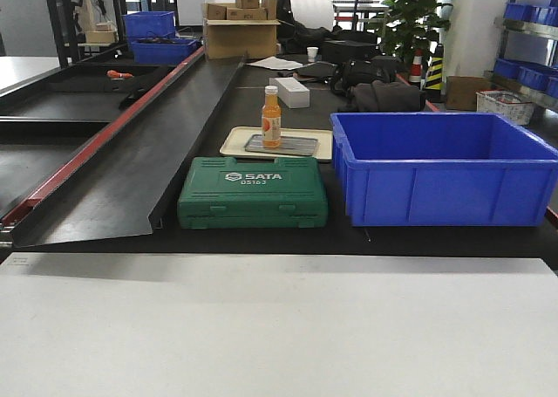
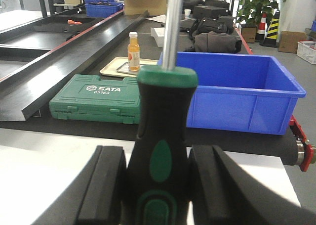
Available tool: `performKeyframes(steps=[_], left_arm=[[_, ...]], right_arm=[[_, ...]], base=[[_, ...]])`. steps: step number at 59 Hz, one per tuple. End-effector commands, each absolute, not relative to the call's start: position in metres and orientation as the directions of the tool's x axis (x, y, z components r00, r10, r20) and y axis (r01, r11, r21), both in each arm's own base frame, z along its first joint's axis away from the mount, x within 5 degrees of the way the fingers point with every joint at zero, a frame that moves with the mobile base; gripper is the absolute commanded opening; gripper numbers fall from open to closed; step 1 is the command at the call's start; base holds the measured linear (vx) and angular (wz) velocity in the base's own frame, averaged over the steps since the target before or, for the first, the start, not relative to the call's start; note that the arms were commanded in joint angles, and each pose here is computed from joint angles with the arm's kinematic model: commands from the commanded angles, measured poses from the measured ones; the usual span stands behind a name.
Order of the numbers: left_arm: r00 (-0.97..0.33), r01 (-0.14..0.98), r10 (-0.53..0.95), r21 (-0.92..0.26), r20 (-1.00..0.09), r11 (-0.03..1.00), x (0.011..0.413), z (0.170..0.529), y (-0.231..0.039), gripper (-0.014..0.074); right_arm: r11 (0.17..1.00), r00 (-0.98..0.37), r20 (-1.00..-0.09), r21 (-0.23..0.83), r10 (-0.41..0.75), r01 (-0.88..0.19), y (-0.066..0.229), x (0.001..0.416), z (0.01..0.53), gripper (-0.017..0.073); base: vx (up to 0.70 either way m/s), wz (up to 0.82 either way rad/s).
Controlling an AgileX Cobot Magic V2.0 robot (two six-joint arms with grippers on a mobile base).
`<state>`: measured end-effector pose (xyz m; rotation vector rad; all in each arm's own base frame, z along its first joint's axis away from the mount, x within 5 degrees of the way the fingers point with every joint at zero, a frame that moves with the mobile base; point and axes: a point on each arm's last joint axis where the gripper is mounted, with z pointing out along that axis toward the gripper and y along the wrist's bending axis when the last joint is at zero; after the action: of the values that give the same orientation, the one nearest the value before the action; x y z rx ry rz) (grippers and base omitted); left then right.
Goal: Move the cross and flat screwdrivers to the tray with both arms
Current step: 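Drive the base away from the table holding both screwdrivers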
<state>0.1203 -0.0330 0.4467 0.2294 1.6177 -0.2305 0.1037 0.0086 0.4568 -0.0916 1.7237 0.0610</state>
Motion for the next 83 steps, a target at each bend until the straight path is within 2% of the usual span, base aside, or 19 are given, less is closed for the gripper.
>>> performKeyframes(steps=[1, 38, 83], left_arm=[[0.054, 0.281, -0.036, -0.019, -0.998, 0.96, 0.1181, 0.464, -0.032, 0.0003], [0.054, 0.281, -0.037, -0.02, -0.998, 0.959, 0.1178, 0.4641, -0.032, 0.0003], [0.054, 0.281, -0.037, -0.02, -0.998, 0.959, 0.1178, 0.4641, -0.032, 0.0003]], right_arm=[[0.996, -0.026, -1.0, -0.012, -0.014, -0.083, 0.0076, 0.1008, 0.4742, -0.0008], [0.996, -0.027, -1.0, -0.012, -0.015, -0.083, 0.0077, 0.1008, 0.4741, -0.0008], [0.996, -0.026, -1.0, -0.012, -0.015, -0.083, 0.0076, 0.1008, 0.4742, -0.0008]], base=[[-0.03, -0.03], [-0.14, -0.09], [-0.17, -0.51]])
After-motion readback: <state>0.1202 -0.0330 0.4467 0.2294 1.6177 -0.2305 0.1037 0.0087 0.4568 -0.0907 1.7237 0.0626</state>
